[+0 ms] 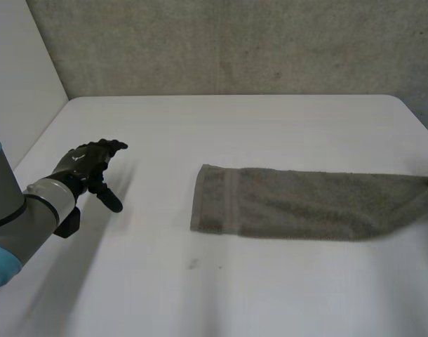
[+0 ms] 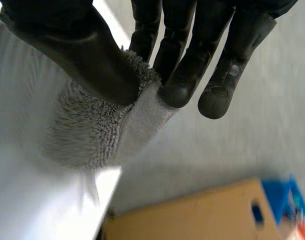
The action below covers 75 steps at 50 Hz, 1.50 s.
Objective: Fold the towel.
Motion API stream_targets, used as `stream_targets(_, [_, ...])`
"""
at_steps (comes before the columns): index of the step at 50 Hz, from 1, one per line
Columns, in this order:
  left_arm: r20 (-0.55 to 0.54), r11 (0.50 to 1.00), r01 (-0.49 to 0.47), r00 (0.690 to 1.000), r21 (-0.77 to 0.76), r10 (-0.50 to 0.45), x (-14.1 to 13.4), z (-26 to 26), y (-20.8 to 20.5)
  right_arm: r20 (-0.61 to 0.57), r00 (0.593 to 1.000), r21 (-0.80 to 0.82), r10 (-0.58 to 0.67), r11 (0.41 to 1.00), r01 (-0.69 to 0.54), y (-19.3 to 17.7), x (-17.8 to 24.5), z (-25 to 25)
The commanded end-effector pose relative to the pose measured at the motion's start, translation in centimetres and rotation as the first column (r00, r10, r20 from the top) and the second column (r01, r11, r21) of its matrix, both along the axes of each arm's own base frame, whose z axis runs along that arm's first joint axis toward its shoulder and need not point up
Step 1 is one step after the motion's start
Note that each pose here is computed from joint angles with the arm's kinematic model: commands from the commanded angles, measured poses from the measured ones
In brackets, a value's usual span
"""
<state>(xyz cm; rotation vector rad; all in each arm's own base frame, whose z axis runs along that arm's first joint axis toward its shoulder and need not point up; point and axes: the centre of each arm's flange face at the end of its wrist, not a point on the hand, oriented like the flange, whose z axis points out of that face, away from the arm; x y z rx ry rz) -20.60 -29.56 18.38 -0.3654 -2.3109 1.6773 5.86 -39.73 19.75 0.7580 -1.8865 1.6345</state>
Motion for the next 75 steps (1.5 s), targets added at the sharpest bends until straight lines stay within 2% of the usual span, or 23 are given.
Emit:
stream_targets(1, [0.001,1.0,0.002,1.0,0.003,-0.002,-0.1,-0.1,0.1,0.013,0.934,-0.097,0.356,0.93,-0.353,3.8,14.1,2.8])
stream_targets(3, [0.0,1.0,0.005,1.0,0.003,-0.005,-0.1,-0.1,0.2,0.004,0.856,-0.12,0.517,0.85,-0.513,7.1,21.2,2.5])
stream_targets(4, [0.001,1.0,0.003,1.0,0.003,-0.003,-0.1,-0.1,0.2,0.004,0.856,-0.12,0.518,0.85,-0.513,7.1,21.2,2.5])
stream_targets(6, [0.001,1.0,0.005,1.0,0.003,-0.005,-0.2,-0.1,0.2,0.004,0.753,-0.107,0.658,0.749,-0.654,11.5,27.5,0.9])
stream_targets(7, [0.001,1.0,0.006,1.0,0.004,-0.006,-0.2,-0.1,0.2,0.004,0.753,-0.107,0.658,0.749,-0.654,11.5,27.5,0.9])
stream_targets(8, [0.001,1.0,0.006,1.0,0.004,-0.006,-0.2,-0.1,0.2,0.007,0.706,-0.083,0.708,0.704,-0.705,13.5,29.7,-0.4])
stream_targets(9, [0.001,1.0,0.008,1.0,0.004,-0.008,-0.2,-0.1,0.3,0.007,0.705,-0.083,0.709,0.703,-0.706,13.5,29.7,-0.4])
stream_targets(11, [0.002,1.0,0.008,1.0,0.006,-0.008,-0.2,-0.2,0.3,0.016,0.634,-0.02,0.773,0.635,-0.773,16.5,32.3,-3.3])
stream_targets(12, [0.002,1.0,0.01,1.0,0.005,-0.01,-0.3,-0.2,0.3,0.016,0.634,-0.019,0.773,0.634,-0.773,16.5,32.3,-3.3])
stream_targets(14, [0.003,1.0,0.01,1.0,0.007,-0.01,-0.2,-0.2,0.4,0.03,0.576,0.042,0.817,0.574,-0.818,19.2,33.8,-5.7])
stream_targets(19, [0.003,1.0,0.011,1.0,0.007,-0.011,-0.3,-0.2,0.4,0.022,0.54,0.107,0.841,0.535,-0.838,21.4,34.5,-8.1])
stream_targets(25, [0.003,1.0,0.014,1.0,0.01,-0.014,-0.4,-0.3,0.5,-0.001,0.565,0.085,0.825,0.563,-0.822,21.1,34.1,-6.6])
stream_targets(27, [0.003,1.0,0.016,1.0,0.013,-0.016,-0.4,-0.4,0.6,0.017,0.614,0.019,0.789,0.614,-0.789,20.9,33.4,-3.3])
stream_targets(28, [0.004,1.0,0.016,1.0,0.015,-0.016,-0.4,-0.5,0.6,0.017,0.614,0.018,0.789,0.614,-0.789,20.9,33.4,-3.3])
stream_targets(30, [0.004,1.0,0.016,1.0,0.013,-0.016,-0.4,-0.5,0.7,0.104,0.677,-0.026,0.729,0.682,-0.731,19.4,31.4,-0.9])
stream_targets(33, [0.005,1.0,0.02,1.0,0.014,-0.02,-0.5,-0.5,0.8,0.223,0.717,-0.035,0.661,0.74,-0.672,18.0,28.9,0.2])
stream_targets(39, [0.005,0.999,0.032,0.999,0.011,-0.032,-0.8,-0.5,1.1,0.374,0.754,-0.015,0.54,0.816,-0.578,16.1,24.8,0.7])
stream_targets(44, [0.004,0.998,0.056,0.998,0.003,-0.056,-1.5,-0.3,1.7,0.461,0.806,0.132,0.37,0.87,-0.475,14.0,18.9,-3.0])
stream_targets(56, [0.004,0.991,0.133,0.991,-0.023,-0.133,-4.0,0.5,3.5,0.506,0.826,0.253,0.247,0.873,-0.416,12.9,14.3,-7.4])
stream_targets(67, [0.011,0.986,0.066,0.998,-0.151,-0.066,-6.1,4.5,4.3,0.454,0.856,0.172,0.247,0.918,-0.357,11.3,13.7,-6.9])
stream_targets(72, [0.003,0.981,0.076,0.997,-0.181,-0.076,-6.9,6.2,4.5,0.355,0.885,0.059,0.3,0.938,-0.341,9.7,14.2,-3.9])
stream_targets(74, [-0.001,0.98,0.073,0.997,-0.187,-0.075,-7.0,6.6,4.4,0.326,0.879,0.025,0.347,0.927,-0.375,9.7,15.4,-2.7])
stream_targets(75, [-0.006,0.978,0.072,0.997,-0.193,-0.075,-7.0,7.2,4.3,0.298,0.854,-0.007,0.426,0.896,-0.444,10.4,17.8,-1.8])
